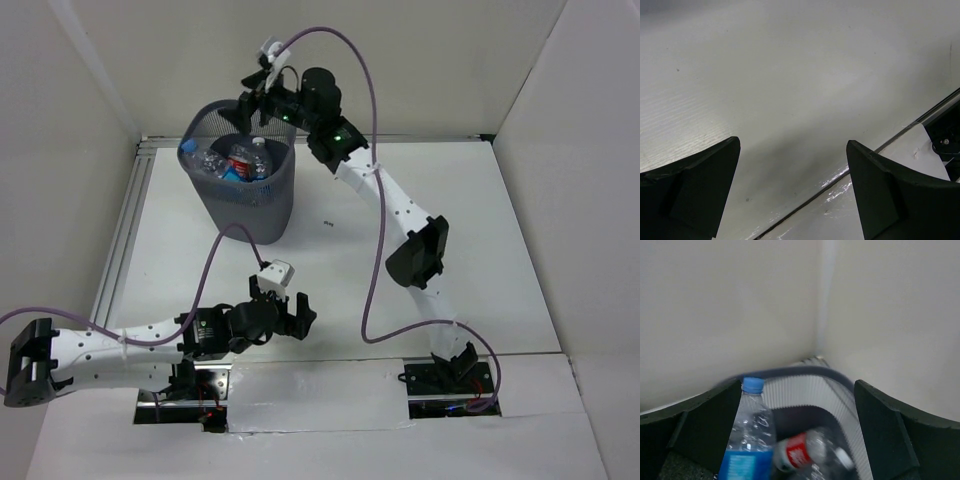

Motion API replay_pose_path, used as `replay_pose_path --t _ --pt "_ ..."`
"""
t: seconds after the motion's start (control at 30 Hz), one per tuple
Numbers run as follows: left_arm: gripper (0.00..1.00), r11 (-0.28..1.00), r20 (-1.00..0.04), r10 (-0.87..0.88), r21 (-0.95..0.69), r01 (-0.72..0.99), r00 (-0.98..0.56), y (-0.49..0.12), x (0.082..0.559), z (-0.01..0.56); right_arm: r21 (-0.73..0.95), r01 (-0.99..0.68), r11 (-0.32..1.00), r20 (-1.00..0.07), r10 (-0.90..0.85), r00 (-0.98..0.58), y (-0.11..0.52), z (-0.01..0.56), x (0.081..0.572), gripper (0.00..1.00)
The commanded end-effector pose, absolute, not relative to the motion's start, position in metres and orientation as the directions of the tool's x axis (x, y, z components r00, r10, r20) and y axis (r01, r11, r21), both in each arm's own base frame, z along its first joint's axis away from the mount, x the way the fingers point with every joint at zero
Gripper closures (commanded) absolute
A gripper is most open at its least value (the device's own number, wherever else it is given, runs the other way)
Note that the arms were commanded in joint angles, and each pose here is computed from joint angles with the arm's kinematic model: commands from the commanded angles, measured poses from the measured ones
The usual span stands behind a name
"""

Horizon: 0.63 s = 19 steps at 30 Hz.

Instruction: Put the plastic bottles in the bin

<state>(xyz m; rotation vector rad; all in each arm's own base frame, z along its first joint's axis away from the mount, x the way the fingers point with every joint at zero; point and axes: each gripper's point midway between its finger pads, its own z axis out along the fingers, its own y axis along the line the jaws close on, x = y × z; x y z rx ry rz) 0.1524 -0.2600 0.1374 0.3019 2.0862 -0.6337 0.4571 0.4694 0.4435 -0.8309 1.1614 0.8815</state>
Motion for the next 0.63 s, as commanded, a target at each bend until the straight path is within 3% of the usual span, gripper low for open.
replay_pose_path --t 0.0,0.1,0.17,0.2,0.23,0.3,0.33,0.37,0.43,0.6 --pt "0.0 0.833 -0.858 -0.059 -0.324 0.448 -0.511 -0.269 0.161 0.152 -0.122 -0.752 0.648 -0.945 0.155 0.287 0.37 0.535 0.472 0.0" --pt "0.0 0.831 -0.87 -0.04 -0.301 0.468 -0.491 -0.275 0.164 0.16 -0.076 -0.62 0.781 -0.974 0.075 0.213 0.285 0.535 0.49 0.0" --pt "0.0 0.834 -0.879 -0.036 -0.289 0.471 -0.475 -0.278 0.167 0.164 -0.016 -0.53 0.848 -1.0 -0.024 -0.008 0.241 0.469 0.503 0.0" --pt "0.0 0.831 -0.884 -0.037 -0.286 0.478 -0.466 -0.281 0.168 0.169 -0.015 -0.463 0.886 -0.999 -0.028 -0.021 0.204 0.478 0.487 0.0" --pt "0.0 0.835 -0.889 -0.032 -0.275 0.476 -0.458 -0.28 0.17 0.169 -0.002 -0.413 0.911 -0.977 -0.089 -0.192 0.187 0.41 0.484 0.0" --pt "0.0 0.832 -0.898 -0.046 -0.277 0.481 -0.437 -0.283 0.173 0.178 -0.072 -0.317 0.946 -0.96 -0.152 -0.234 0.147 0.396 0.447 0.0" --pt "0.0 0.833 -0.905 -0.048 -0.269 0.483 -0.422 -0.283 0.175 0.184 -0.098 -0.294 0.951 -0.908 -0.207 -0.364 0.133 0.335 0.431 0.0" --pt "0.0 0.839 -0.913 -0.052 -0.26 0.478 -0.405 -0.282 0.18 0.191 -0.13 -0.239 0.962 -0.915 -0.209 -0.345 0.113 0.344 0.407 0.0" --pt "0.0 0.852 -0.919 -0.054 -0.246 0.461 -0.39 -0.279 0.19 0.196 -0.147 -0.216 0.965 -0.87 -0.23 -0.436 0.091 0.288 0.378 0.0" --pt "0.0 0.838 -0.904 -0.086 -0.293 0.461 -0.418 -0.272 0.215 0.207 -0.102 -0.181 0.978 -0.847 -0.181 -0.499 0.052 0.237 0.309 0.0"
